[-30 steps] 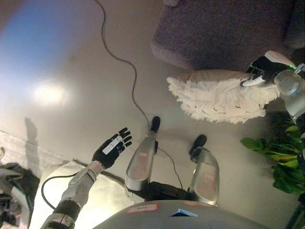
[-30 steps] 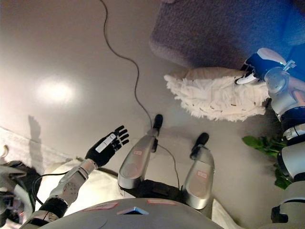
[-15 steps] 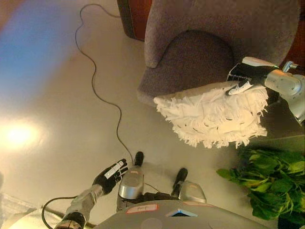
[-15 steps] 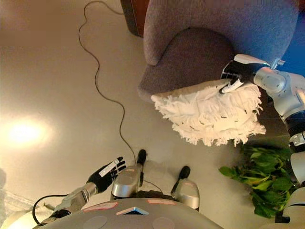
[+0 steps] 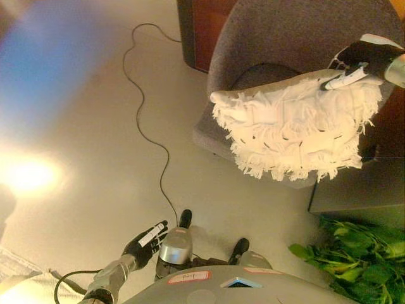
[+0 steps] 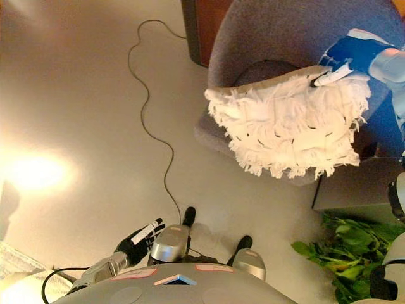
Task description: Pick up the pillow and put it on the sofa.
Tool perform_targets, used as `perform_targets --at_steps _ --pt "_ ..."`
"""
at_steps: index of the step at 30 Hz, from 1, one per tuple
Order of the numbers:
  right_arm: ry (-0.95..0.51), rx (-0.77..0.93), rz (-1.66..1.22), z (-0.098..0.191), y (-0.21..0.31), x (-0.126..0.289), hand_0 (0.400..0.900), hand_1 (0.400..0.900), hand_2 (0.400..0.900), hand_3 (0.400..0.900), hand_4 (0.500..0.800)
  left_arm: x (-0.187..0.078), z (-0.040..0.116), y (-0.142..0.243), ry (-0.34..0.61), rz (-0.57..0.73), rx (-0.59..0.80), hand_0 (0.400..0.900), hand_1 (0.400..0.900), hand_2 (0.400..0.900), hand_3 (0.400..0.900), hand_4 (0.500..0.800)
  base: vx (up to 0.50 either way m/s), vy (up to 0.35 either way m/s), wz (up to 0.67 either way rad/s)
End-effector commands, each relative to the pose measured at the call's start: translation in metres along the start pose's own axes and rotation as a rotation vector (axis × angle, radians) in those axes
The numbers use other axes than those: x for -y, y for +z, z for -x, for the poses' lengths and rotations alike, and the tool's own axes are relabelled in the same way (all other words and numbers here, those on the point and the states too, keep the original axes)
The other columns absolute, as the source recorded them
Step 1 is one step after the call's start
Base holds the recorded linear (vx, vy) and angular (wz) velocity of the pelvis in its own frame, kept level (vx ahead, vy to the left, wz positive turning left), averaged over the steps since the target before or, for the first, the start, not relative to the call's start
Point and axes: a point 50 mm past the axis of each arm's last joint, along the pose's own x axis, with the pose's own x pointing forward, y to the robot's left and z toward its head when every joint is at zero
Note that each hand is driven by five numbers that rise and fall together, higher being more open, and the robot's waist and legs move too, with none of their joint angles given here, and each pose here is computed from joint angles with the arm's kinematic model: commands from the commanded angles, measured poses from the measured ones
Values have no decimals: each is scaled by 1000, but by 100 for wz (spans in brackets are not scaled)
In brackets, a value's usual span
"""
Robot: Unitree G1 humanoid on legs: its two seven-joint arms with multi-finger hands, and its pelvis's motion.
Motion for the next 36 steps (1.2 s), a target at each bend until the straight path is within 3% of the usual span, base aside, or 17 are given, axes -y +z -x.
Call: perform_targets --at_steps 1,14,15,20,36 --pt "-284 124 -55 32 46 84 400 400 400 400 500 -5 6 -3 -36 -89 -41 900 900 900 900 800 -47 -9 7" --pt "-370 -32 -125 38 30 101 400 400 400 400 500 5 2 13 -105 -100 42 900 900 900 900 800 -70 -2 4" --pt "-441 -85 -128 41 26 106 900 900 900 900 800 7 2 15 -112 -98 56 900 900 900 900 800 -56 26 3" --pt "-526 -199 -135 52 16 118 900 900 900 900 800 9 3 17 -132 -85 77 900 900 900 900 800 -38 26 1" --pt "-532 -284 -64 60 7 124 900 900 900 900 800 5 6 8 -119 -69 21 900 900 900 900 800 34 3 -4"
